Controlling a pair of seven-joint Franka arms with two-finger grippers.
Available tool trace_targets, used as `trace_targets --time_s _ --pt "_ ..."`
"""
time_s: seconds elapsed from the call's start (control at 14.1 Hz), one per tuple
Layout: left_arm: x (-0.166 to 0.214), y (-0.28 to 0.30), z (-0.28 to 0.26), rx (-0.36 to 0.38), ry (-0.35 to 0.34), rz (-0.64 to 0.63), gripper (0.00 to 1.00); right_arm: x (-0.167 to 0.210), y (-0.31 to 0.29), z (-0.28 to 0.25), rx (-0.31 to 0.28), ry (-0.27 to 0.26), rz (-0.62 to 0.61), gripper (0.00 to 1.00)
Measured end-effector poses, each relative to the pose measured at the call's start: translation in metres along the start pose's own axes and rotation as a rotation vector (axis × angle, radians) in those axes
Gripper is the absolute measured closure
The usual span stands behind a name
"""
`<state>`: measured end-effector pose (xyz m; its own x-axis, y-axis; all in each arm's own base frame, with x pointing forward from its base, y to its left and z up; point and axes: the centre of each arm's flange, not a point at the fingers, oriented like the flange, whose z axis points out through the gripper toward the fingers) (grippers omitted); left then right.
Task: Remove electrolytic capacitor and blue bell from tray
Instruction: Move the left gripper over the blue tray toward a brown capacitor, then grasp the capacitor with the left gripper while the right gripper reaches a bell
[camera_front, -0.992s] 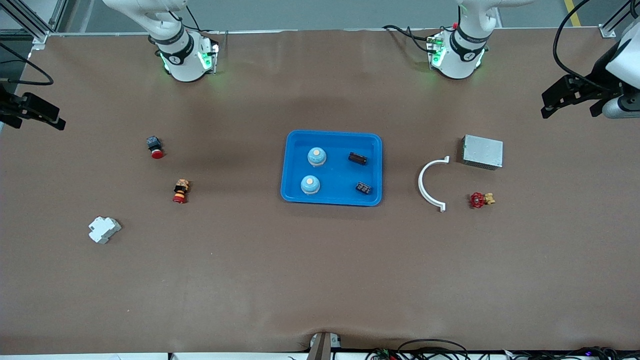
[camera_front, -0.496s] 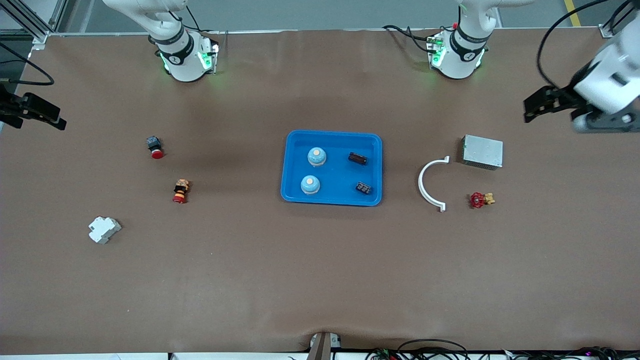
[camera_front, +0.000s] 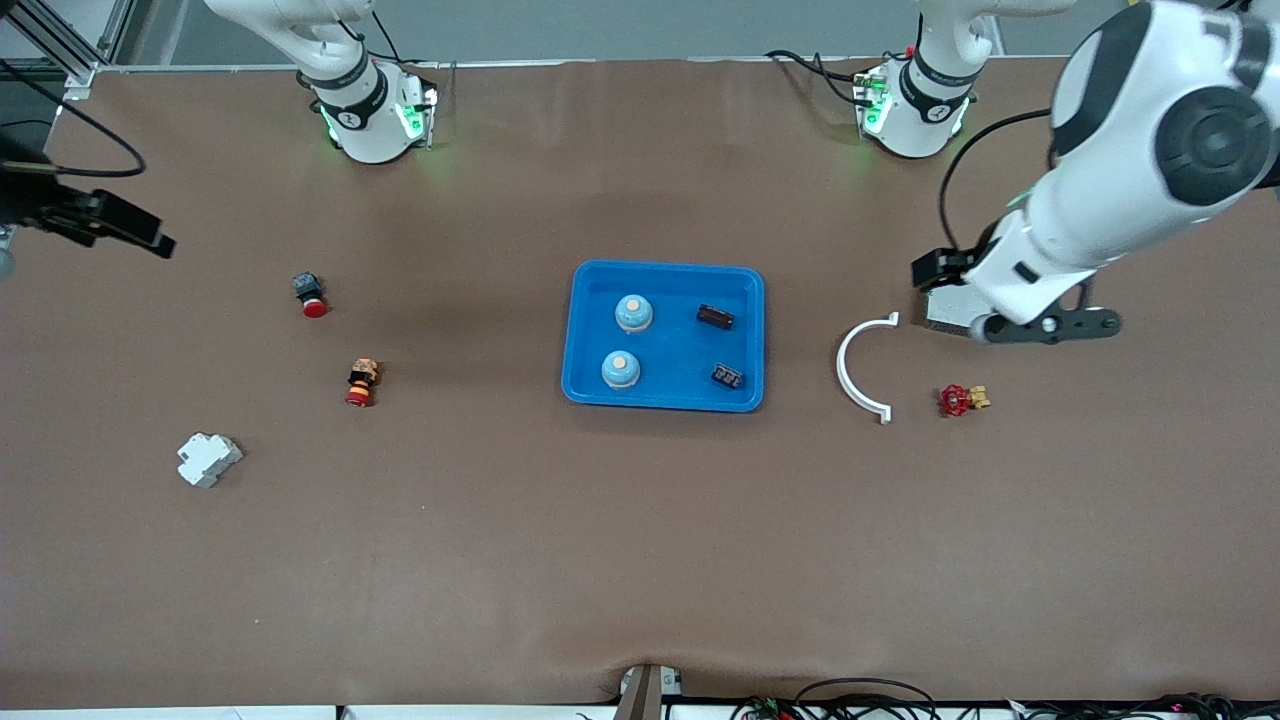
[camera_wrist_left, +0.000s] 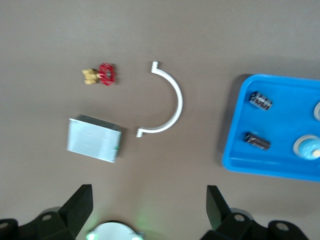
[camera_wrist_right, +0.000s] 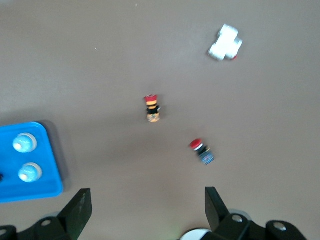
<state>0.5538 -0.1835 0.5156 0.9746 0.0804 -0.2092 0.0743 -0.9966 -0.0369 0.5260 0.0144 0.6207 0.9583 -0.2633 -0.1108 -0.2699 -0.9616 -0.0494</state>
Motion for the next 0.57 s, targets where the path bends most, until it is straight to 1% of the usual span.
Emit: trace_targets --time_s 0.14,0.21,0.35,0.57 --pt "-0.005 0.027 0.027 -0.002 0.008 -0.070 0.00 -0.016 -0.047 0.011 -0.013 -0.009 0.103 0.00" --pt "-0.009 0.043 0.041 -0.005 0.020 -0.107 0.00 -0.024 -0.069 0.016 -0.016 -0.005 0.129 0.00" --pt "-0.018 0.074 0.074 -0.012 0.042 -0.182 0.00 -0.039 -0.106 0.029 -0.018 0.002 0.154 0.00" --pt "-0.026 0.117 0.128 -0.012 0.039 -0.287 0.00 -0.059 -0.150 0.061 -0.019 0.006 0.204 0.00"
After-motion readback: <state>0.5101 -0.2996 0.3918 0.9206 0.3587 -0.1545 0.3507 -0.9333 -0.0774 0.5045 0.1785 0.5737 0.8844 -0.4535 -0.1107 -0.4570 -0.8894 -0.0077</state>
